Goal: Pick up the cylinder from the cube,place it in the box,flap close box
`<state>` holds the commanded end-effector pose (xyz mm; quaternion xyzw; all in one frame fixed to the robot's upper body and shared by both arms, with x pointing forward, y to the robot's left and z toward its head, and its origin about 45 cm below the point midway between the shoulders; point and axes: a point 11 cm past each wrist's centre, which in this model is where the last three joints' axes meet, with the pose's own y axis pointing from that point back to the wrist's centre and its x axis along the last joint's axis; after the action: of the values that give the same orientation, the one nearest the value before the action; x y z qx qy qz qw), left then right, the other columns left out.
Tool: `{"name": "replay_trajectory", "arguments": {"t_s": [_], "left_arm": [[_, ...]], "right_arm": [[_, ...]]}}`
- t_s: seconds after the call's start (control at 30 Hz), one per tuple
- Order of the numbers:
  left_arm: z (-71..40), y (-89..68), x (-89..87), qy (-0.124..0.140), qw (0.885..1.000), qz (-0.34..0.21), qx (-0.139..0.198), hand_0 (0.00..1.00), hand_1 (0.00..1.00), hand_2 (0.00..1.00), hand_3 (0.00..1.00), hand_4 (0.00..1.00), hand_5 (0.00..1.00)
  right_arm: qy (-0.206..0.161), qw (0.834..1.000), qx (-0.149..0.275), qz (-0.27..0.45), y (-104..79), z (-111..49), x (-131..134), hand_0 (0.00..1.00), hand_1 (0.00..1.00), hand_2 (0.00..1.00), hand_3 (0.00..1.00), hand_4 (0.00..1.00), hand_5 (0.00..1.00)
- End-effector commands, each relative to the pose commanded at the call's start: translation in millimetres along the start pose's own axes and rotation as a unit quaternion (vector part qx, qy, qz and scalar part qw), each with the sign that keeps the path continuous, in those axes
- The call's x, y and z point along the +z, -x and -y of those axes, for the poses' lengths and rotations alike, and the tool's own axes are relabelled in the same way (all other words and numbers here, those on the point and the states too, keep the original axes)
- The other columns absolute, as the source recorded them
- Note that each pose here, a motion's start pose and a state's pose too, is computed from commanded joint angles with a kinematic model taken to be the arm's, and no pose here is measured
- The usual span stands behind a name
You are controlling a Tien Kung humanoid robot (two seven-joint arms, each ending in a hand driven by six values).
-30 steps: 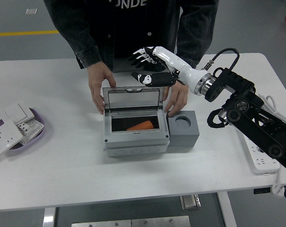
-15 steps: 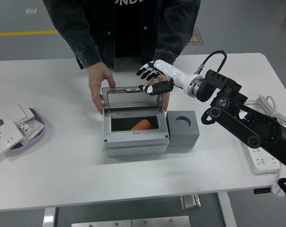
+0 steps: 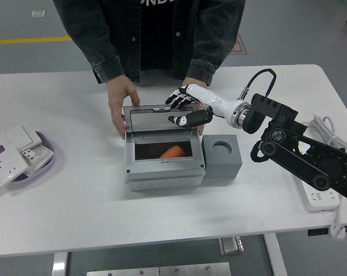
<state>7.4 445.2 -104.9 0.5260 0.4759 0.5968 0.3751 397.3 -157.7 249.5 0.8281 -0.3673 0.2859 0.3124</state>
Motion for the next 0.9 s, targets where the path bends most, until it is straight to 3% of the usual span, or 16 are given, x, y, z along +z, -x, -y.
{"name": "replay_trajectory", "arguments": {"t_s": [0.63, 0.8, 0.9], "left_arm": [[0.0, -2.4, -1.1, 0.000, 1.000, -0.003, 0.002, 0.634, 0.660, 0.575, 0.655, 0.703, 0.301], [-0.1, -3.0, -0.6, 0.000, 1.000, -0.003, 0.003, 0.634, 0.660, 0.575, 0.655, 0.703, 0.301], [-0.1, -2.0, -0.2, 0.001, 1.000, -0.002, 0.002, 0.634, 0.660, 0.575, 0.655, 0.705, 0.303]], "right_arm": [[-0.012, 0.999, -0.032, 0.017, 17.7, -29.4, 5, 0.734, 0.669, 0.697, 0.720, 0.679, 0.327], [-0.013, 0.997, -0.047, 0.059, 23.9, -35.8, 14, 0.734, 0.669, 0.697, 0.720, 0.679, 0.327], [-0.014, 0.995, -0.034, 0.095, 20.4, -40.2, 21, 0.723, 0.669, 0.699, 0.718, 0.664, 0.356]]}}
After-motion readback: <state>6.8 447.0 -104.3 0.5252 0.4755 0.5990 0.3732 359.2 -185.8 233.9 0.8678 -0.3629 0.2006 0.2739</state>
